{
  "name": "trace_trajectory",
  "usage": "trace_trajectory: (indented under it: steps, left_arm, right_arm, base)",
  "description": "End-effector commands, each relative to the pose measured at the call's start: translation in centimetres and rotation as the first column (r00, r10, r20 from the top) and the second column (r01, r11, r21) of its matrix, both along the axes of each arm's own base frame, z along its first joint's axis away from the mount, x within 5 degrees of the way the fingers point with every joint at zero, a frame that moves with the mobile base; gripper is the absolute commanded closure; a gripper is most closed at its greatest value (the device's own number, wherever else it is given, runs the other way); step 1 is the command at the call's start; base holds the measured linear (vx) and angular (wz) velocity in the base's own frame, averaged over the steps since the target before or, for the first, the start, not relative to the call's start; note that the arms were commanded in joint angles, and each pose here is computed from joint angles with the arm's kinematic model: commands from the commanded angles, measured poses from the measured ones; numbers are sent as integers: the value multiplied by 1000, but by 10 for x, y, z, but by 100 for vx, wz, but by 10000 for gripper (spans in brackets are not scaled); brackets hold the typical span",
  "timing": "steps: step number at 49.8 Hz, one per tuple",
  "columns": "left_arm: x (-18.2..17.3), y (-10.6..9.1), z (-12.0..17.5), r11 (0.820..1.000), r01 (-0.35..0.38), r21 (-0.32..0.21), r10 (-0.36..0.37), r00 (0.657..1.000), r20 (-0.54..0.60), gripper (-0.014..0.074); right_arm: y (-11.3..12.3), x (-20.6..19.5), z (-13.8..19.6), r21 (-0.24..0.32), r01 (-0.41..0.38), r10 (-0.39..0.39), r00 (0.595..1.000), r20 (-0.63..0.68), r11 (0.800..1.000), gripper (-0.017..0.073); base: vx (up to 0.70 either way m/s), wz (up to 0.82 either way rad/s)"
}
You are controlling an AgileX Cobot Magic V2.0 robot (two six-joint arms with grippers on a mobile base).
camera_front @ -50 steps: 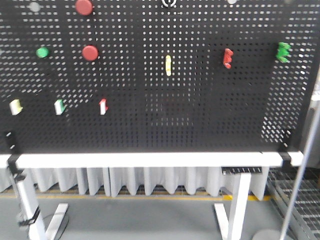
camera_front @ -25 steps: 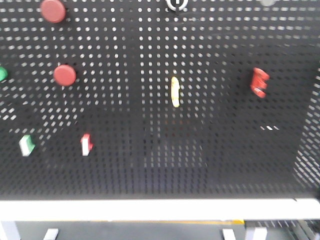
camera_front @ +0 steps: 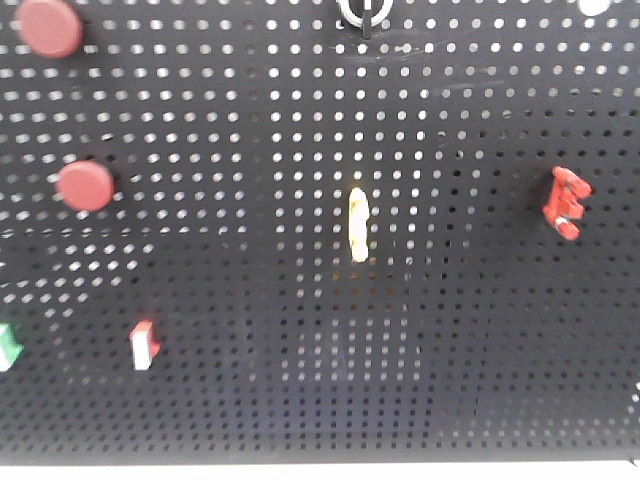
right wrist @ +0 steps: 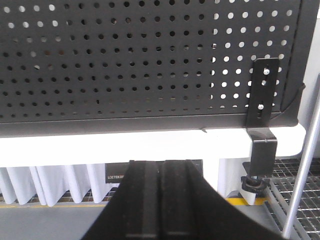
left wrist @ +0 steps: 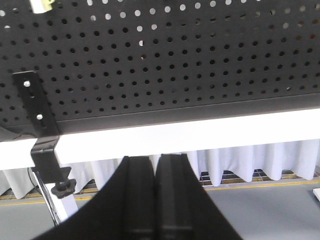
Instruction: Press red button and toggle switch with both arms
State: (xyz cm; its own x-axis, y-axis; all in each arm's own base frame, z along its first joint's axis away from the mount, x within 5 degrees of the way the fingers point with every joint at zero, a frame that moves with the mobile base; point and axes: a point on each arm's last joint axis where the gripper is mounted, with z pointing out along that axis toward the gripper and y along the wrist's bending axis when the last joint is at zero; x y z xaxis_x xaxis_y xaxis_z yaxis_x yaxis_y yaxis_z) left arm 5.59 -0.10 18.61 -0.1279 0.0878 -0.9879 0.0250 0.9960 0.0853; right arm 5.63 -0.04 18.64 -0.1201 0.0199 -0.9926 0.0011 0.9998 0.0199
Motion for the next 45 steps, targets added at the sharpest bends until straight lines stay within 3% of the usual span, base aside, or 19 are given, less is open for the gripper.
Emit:
trace_trajectory:
  steps: [1, 26, 29, 30, 32, 45]
  left_arm:
    - [1, 0, -3, 1000, -4, -12, 5, 998, 59, 592]
    - [1, 0, -3, 1000, -4, -12, 5, 998, 59, 592]
    - [1, 0, -3, 1000, -4, -12, 5, 998, 59, 592]
    - [1, 0, -3, 1000, -4, -11, 5, 998, 60, 592]
    - [1, 0, -3, 1000, -4, -11, 5, 998, 60, 592]
    - [1, 1, 9, 1000, -6, -21, 10, 986, 167, 592]
  right_arm:
    - [0, 0, 4, -7, 2, -1, 997, 80, 1000, 563]
    - [0, 0, 4, -7, 2, -1, 997, 80, 1000, 563]
    - [0, 0, 4, -48, 2, 1, 997, 80, 999, 563]
    - [-1, 0, 5, -224, 6, 14, 996, 87, 975, 563]
    - [-1, 0, 6, -257, 7, 18, 995, 95, 966, 563]
    - [2, -1, 20, -216, 10, 45, 967, 249, 976, 563]
  base:
    - [6, -2]
    - [1, 0]
    - [0, 0]
    - [0, 0]
    - [0, 0]
    - [0, 0]
